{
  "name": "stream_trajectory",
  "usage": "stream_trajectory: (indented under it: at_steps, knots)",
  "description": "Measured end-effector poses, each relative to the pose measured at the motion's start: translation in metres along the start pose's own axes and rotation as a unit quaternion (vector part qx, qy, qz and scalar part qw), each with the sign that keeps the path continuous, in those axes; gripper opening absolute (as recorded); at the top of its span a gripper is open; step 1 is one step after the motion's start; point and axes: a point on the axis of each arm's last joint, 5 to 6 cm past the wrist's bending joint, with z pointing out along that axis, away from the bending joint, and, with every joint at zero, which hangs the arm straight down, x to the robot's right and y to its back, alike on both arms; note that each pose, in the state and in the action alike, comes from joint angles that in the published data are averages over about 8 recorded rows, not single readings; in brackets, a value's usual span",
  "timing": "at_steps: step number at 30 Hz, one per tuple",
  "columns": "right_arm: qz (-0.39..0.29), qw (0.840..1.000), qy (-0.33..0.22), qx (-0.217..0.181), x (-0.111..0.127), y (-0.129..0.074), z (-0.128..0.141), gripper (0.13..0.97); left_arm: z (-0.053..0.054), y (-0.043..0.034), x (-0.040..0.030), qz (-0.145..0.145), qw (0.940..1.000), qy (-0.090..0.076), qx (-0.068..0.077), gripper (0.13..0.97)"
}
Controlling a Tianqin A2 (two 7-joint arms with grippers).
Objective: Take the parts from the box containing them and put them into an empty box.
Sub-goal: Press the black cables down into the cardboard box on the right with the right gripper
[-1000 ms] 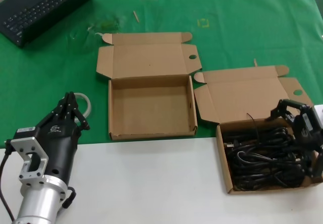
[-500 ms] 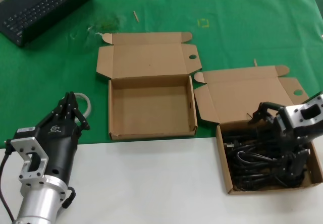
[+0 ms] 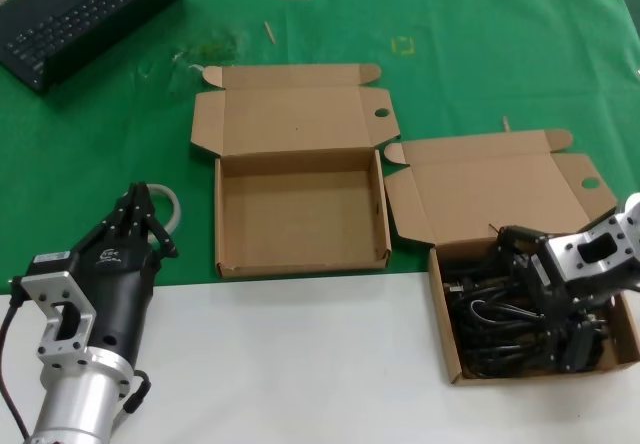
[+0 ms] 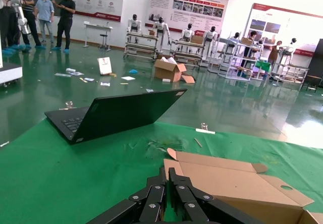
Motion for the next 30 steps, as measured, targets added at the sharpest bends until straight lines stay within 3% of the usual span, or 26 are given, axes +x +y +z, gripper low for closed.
stream_trajectory:
  at_steps: [20, 30]
  knots:
    - [0.006, 1.000, 0.003, -0.010, -0.012, 0.002, 0.013, 0.942, 0.000, 0.0000, 0.0000, 0.000, 1.0000, 0.000, 0.000, 0.156]
    - [0.010, 1.000, 0.022, -0.019, 0.001, 0.007, 0.018, 0.833, 0.000, 0.0000, 0.0000, 0.000, 1.0000, 0.000, 0.000, 0.156]
